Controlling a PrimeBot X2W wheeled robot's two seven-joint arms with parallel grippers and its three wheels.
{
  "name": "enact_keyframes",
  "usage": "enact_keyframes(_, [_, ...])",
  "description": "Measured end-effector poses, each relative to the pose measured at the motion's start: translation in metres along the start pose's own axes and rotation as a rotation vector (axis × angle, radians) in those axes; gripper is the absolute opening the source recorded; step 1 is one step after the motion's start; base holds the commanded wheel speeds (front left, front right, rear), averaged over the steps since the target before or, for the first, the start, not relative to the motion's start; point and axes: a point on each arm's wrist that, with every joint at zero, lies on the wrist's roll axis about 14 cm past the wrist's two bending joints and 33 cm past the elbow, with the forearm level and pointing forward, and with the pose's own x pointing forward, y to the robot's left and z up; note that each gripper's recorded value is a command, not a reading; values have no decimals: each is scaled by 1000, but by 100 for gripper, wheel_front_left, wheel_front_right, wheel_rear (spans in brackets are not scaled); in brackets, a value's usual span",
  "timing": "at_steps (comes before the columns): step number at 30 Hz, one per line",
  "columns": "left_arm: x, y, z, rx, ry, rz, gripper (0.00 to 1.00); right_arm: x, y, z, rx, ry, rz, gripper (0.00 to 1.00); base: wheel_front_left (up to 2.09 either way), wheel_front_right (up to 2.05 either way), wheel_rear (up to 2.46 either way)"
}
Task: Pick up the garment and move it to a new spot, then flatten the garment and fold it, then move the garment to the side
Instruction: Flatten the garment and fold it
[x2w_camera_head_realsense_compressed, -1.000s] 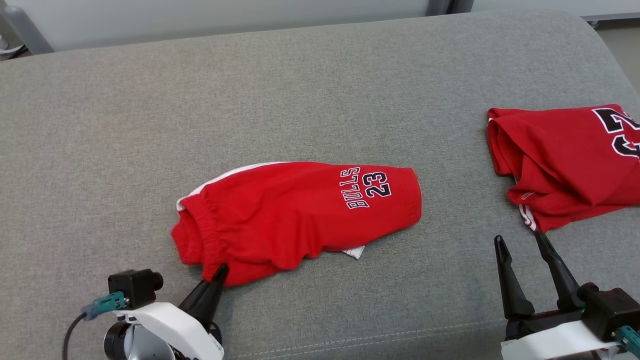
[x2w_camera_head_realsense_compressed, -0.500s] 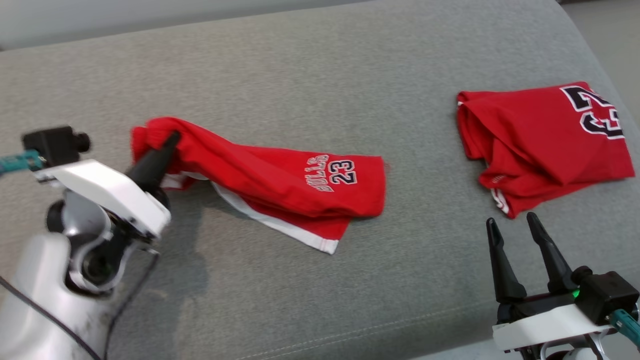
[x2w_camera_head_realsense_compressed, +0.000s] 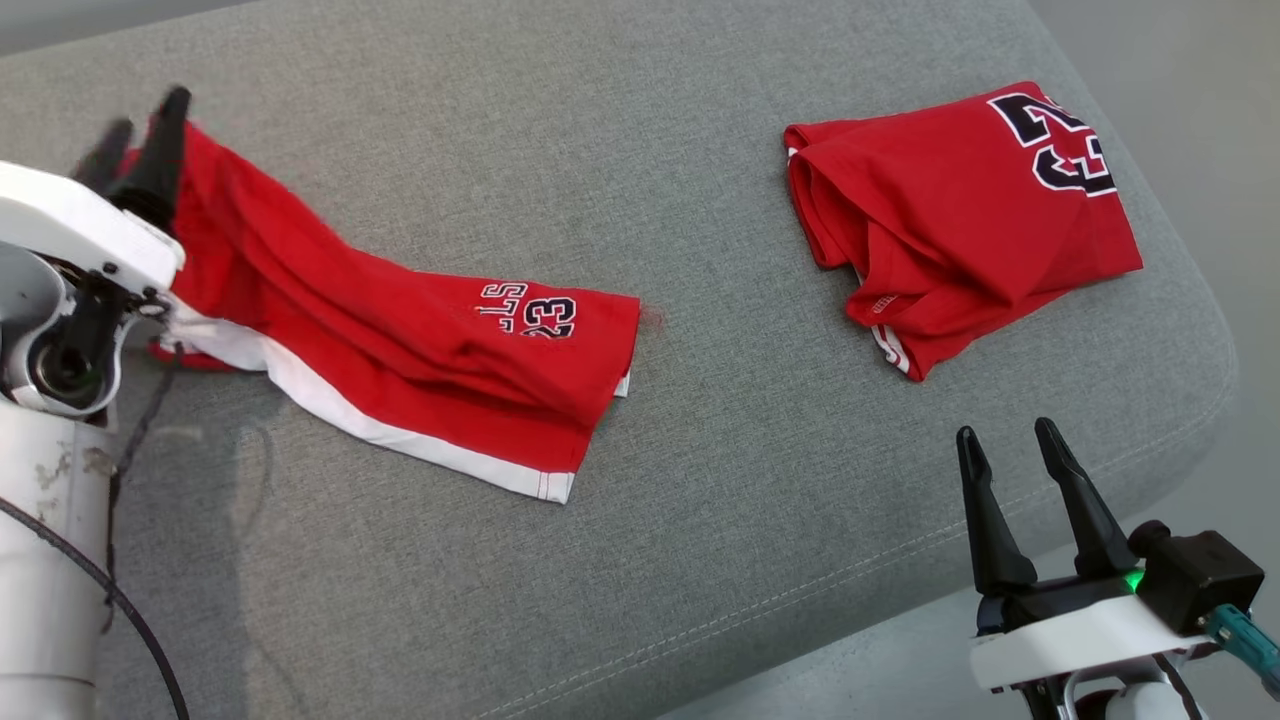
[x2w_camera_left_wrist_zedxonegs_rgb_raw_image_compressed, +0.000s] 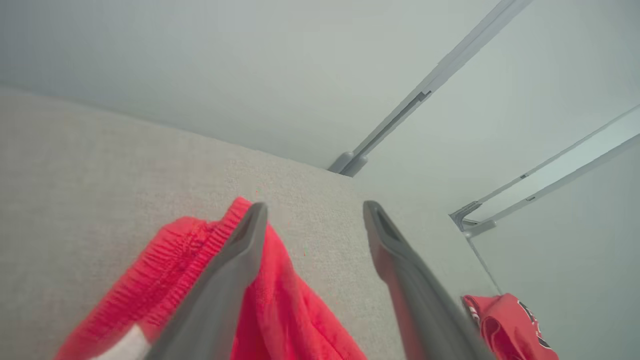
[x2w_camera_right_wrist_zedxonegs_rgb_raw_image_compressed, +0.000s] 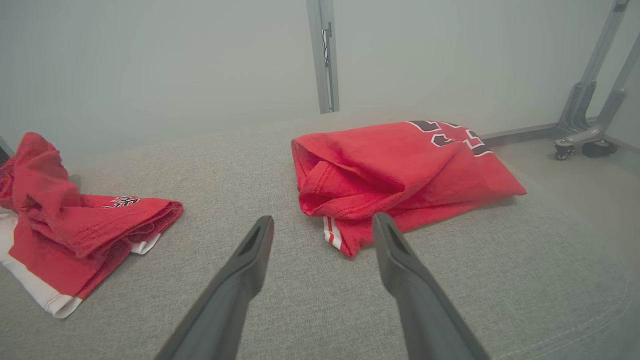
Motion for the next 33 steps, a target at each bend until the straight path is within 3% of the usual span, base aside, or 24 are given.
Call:
enact_keyframes(7, [-2,18,27,279,-112,55,100,11,8,9,8,-33,23,100,0,0,0])
enact_keyframes(13, [-32,24,50,537,-273,81,100,17,23,13,2,-52,71,100,0,0,0])
enact_keyframes(19, [-91,41,28,595,-352,150,100,22,46,21,4,-80,143,100,0,0,0])
enact_keyframes(25, [-169,53,0,535,-398,236,100,26,72,26,-3,-98,240,100,0,0,0])
enact_keyframes(33, [-233,44,-14,510,-437,244,100,11,91,20,8,-80,305,100,0,0,0])
